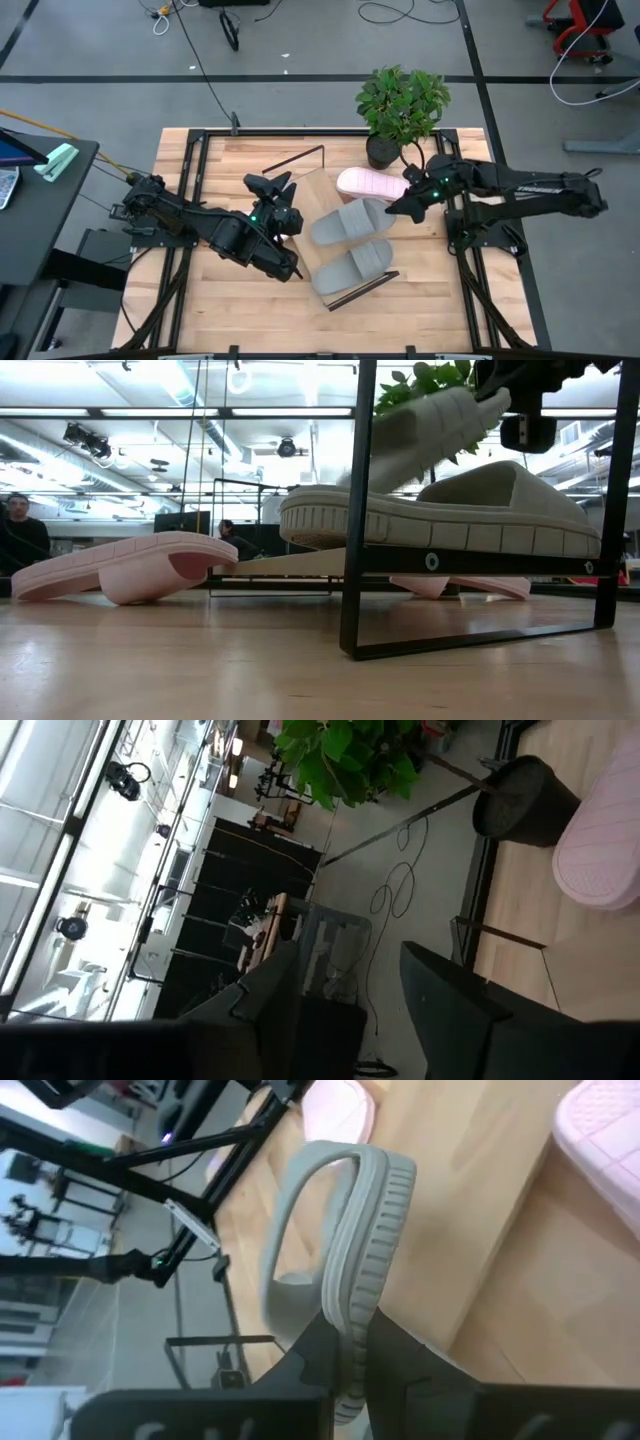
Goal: Pick and place slides into the shelf
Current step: Put the gray slide on the shelf
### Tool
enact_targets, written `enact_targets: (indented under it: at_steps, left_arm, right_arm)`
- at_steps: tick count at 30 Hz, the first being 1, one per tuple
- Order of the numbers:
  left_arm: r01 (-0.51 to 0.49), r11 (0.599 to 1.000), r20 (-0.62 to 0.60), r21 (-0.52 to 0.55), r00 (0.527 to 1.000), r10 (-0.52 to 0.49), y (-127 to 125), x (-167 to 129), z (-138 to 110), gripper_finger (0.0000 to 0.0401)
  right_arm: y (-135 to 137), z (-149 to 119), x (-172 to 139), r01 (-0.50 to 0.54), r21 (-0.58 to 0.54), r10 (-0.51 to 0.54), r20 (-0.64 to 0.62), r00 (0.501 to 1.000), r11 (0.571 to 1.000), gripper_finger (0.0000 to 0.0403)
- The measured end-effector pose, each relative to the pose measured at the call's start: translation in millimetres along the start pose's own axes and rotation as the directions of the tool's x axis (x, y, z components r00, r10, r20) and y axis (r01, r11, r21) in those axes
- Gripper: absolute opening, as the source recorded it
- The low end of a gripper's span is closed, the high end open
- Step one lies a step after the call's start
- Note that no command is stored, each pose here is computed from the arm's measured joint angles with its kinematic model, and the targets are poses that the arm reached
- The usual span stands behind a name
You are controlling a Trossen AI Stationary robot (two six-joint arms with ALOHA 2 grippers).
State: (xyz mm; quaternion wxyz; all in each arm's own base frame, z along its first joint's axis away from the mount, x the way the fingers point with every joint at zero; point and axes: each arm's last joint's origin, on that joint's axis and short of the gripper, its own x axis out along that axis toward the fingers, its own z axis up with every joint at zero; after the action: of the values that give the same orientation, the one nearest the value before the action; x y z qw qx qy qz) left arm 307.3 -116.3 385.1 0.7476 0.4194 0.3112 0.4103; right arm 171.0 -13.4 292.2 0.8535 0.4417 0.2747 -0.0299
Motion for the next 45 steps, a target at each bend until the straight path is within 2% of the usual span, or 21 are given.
enact_targets:
  at_steps: [9, 20, 30, 38, 45]
  left_arm:
    - [0.001, 0.999, 0.000, -0.043, 1.000, -0.001, 0, 0, 0, 0.0176]
    - [0.000, 0.999, 0.000, -0.044, 1.000, 0.000, 0, 0, 0, 0.0170]
    - [0.000, 0.999, -0.002, -0.043, 1.000, 0.000, 0, 1, 0, 0.0168]
    - [-0.005, 0.999, -0.009, -0.043, 1.000, 0.004, 1, 3, 0, 0.0165]
    - [-0.004, 0.999, -0.009, -0.042, 1.000, 0.004, 1, 3, 0, 0.0164]
  right_arm:
    - [-6, 12, 7, -0.110, 0.008, 0.110, -0.084, 0.990, 0.994, 0.0030]
    - [-10, 24, 14, -0.170, -0.035, 0.167, -0.075, 0.983, 0.985, 0.0030]
    - [-25, 7, 23, -0.244, 0.013, 0.245, -0.035, 0.969, 0.970, 0.0030]
    - [-43, -8, 33, -0.233, 0.048, 0.236, -0.091, 0.967, 0.971, 0.0030]
    - [-51, -13, 38, -0.264, 0.055, 0.267, -0.050, 0.962, 0.963, 0.0030]
